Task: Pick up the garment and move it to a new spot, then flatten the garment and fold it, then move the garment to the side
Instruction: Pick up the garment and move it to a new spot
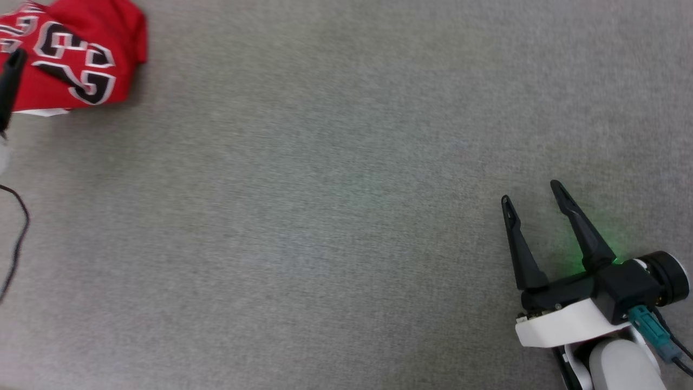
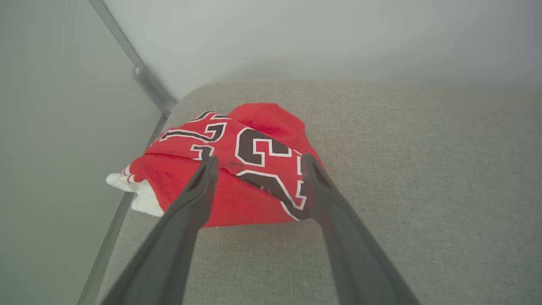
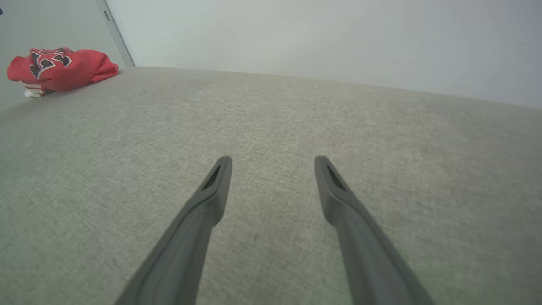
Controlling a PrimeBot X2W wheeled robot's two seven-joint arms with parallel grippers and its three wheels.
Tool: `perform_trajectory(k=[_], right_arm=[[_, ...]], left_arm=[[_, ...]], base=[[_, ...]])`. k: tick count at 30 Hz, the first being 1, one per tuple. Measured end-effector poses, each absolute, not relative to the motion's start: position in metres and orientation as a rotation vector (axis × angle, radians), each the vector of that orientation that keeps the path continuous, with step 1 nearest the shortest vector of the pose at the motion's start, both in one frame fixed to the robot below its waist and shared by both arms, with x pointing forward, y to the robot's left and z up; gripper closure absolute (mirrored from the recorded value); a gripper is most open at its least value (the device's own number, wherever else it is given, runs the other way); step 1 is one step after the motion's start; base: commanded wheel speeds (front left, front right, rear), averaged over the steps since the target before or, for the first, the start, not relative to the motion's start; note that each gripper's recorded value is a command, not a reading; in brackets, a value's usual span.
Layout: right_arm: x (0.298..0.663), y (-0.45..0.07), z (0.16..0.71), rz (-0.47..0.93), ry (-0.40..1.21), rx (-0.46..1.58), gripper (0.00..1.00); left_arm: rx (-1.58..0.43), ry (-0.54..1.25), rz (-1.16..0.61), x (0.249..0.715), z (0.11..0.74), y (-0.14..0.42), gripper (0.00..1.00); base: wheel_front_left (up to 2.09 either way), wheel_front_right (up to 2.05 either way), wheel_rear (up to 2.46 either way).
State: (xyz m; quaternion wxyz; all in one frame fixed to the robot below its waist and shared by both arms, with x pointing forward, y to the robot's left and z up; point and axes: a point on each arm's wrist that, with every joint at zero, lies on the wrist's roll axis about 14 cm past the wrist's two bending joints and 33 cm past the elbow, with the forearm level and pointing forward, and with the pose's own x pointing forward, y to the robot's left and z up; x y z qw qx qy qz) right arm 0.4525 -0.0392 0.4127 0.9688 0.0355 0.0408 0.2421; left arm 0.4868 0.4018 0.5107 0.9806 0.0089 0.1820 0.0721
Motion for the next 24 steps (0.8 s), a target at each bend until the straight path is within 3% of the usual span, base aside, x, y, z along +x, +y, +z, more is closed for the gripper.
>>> perform_trajectory(k=[12,17,18,20,21,24], right_arm=[[0.464,-0.076,0.371,0.378,0.151,0.049,0.00],[0.468,-0.083,0.365,0.350,0.153,0.052,0.00],[0.468,-0.084,0.364,0.347,0.153,0.052,0.00],[0.468,-0.085,0.362,0.343,0.155,0.048,0.00],[0.468,-0.085,0.362,0.343,0.155,0.048,0.00],[0.467,-0.084,0.363,0.346,0.154,0.047,0.00]], left_arm=[[-0.104,0.815,0.128,0.541,0.420,0.401,0.00],[-0.125,0.980,0.116,0.542,0.376,0.392,0.00],[-0.120,1.009,0.116,0.540,0.370,0.392,0.09],[-0.119,1.041,0.115,0.539,0.365,0.391,0.75],[-0.124,1.047,0.112,0.538,0.363,0.390,1.00],[-0.144,1.041,0.111,0.535,0.363,0.387,1.00]], base=[[0.00,0.00,0.00],[0.00,0.00,0.00],[0.00,0.00,0.00],[0.00,0.00,0.00],[0.00,0.00,0.00],[0.00,0.00,0.00]])
